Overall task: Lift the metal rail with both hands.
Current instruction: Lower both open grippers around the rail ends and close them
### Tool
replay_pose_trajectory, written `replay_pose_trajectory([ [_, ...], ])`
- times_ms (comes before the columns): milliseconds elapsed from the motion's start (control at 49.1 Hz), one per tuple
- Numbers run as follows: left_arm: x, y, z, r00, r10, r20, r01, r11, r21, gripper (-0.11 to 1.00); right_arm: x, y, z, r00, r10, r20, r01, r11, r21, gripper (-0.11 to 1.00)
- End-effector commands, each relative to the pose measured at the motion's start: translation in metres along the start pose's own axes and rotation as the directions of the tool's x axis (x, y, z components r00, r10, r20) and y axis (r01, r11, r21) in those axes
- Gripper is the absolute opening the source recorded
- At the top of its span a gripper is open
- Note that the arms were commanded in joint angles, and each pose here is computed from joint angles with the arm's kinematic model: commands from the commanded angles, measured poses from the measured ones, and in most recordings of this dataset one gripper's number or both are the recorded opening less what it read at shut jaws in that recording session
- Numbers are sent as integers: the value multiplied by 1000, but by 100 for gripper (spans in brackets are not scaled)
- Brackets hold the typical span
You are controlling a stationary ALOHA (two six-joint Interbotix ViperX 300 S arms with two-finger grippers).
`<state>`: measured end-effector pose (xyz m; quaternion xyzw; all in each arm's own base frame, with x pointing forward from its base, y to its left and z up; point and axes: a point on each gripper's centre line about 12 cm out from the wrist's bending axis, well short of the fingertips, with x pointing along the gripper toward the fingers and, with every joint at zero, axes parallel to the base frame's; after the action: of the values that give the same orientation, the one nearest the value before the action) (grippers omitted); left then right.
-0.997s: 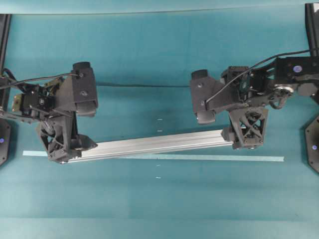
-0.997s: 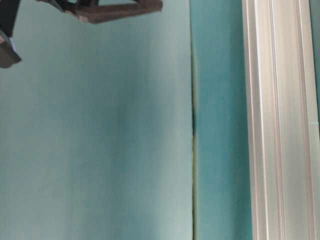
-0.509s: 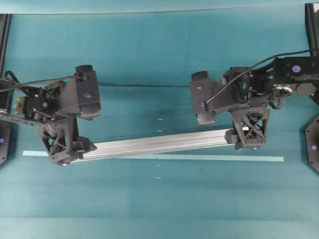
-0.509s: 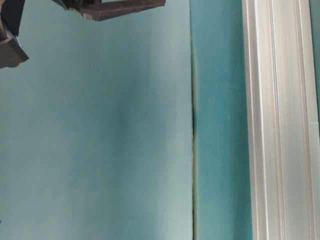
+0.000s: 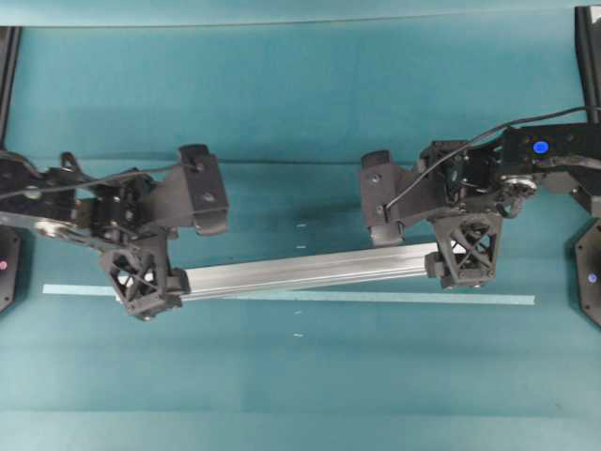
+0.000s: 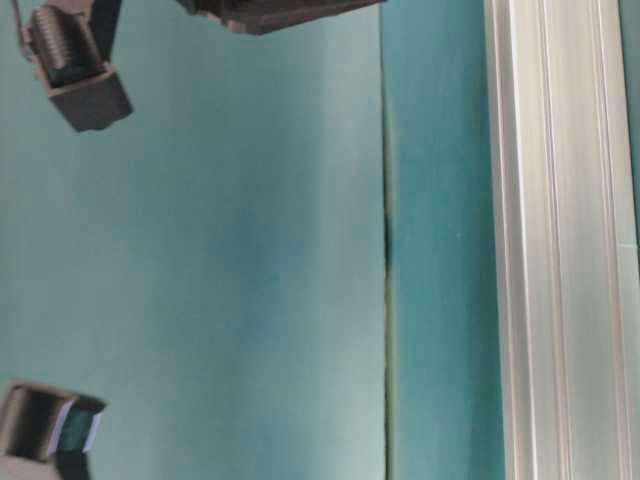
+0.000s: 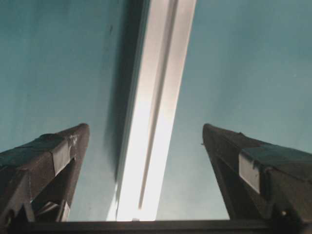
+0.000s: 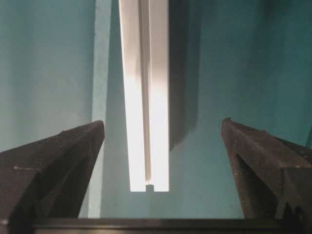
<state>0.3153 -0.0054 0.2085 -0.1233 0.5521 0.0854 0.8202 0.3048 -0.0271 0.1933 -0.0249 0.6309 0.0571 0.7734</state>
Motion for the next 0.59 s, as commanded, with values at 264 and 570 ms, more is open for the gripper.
replay_pose_trajectory([
  [264, 19, -1, -2, 1000, -4, 10, 4, 1000, 1, 98, 26, 2, -9, 1000, -4, -3, 4, 1000, -1, 100],
  [570, 40, 1, -10, 1000, -6, 11, 6, 1000, 5, 98, 47, 3, -16, 1000, -11, 7, 11, 1000, -3, 100],
])
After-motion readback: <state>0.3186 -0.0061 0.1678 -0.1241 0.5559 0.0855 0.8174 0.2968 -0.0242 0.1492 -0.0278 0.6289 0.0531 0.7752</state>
